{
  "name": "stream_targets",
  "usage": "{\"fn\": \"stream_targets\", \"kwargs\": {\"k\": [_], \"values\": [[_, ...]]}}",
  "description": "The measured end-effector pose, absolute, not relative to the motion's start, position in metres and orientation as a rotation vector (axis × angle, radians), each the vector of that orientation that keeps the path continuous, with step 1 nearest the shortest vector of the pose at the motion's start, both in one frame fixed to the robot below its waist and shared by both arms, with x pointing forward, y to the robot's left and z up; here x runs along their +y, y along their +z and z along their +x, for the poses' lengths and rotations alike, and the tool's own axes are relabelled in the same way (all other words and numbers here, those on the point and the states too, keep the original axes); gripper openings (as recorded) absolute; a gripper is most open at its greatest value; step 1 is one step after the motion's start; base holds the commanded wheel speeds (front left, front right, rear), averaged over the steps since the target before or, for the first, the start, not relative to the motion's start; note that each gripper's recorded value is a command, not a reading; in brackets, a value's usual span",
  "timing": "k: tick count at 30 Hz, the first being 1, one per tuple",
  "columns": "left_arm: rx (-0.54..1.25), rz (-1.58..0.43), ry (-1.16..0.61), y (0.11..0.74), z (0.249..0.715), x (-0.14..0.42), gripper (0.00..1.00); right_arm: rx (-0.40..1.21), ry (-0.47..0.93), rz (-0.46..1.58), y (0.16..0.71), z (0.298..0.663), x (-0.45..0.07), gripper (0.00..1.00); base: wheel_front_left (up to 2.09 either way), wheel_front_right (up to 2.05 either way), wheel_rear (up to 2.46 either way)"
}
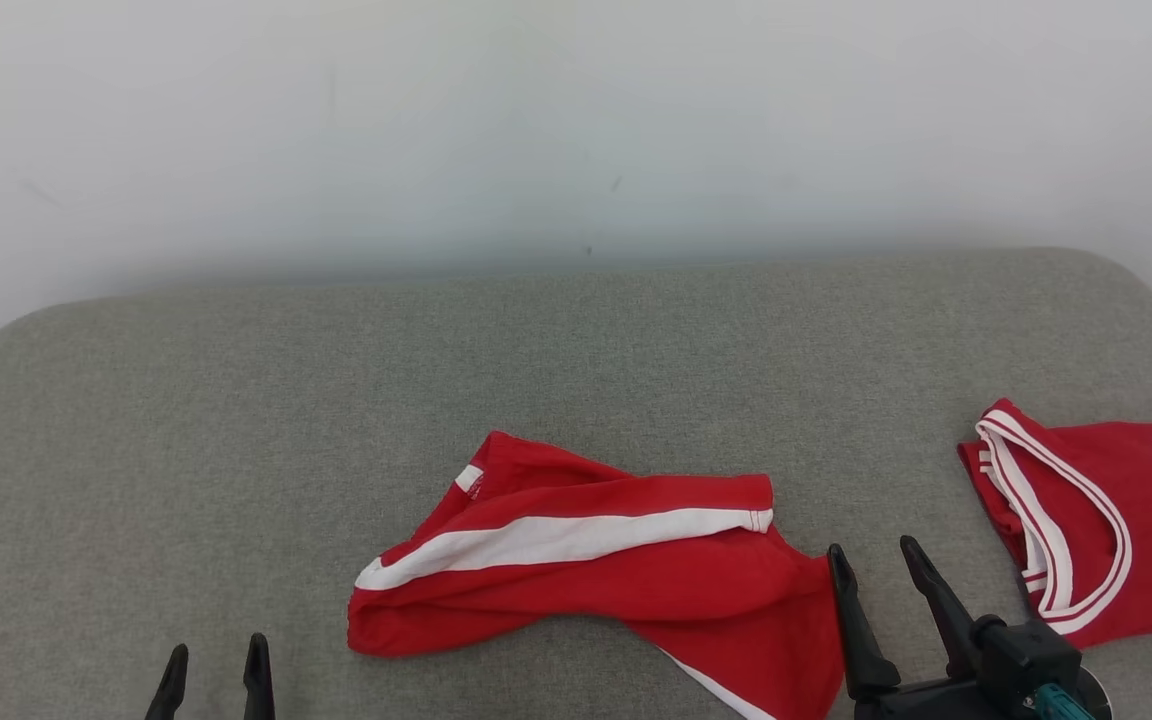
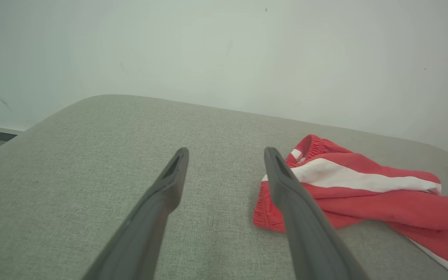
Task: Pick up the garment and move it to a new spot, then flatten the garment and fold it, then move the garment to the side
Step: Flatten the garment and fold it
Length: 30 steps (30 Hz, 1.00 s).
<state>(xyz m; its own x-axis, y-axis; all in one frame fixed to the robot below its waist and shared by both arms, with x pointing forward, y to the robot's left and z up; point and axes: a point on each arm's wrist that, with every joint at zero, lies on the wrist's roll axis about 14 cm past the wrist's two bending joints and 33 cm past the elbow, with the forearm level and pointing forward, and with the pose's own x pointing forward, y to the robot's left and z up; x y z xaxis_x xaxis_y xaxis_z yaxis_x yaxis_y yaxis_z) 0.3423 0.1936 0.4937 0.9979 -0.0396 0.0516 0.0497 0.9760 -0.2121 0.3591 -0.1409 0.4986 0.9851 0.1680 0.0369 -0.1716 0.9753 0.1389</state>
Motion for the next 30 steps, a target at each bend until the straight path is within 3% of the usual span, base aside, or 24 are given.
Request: {"fn": "stream_targets", "kwargs": {"k": [30], "values": [[-0.015,-0.199,-0.13,0.489,0.357,0.18,1.0,-0.022,0.149,0.141,0.497,0.359,-0.148,1.0,0.0,0.0,0.0]]}}
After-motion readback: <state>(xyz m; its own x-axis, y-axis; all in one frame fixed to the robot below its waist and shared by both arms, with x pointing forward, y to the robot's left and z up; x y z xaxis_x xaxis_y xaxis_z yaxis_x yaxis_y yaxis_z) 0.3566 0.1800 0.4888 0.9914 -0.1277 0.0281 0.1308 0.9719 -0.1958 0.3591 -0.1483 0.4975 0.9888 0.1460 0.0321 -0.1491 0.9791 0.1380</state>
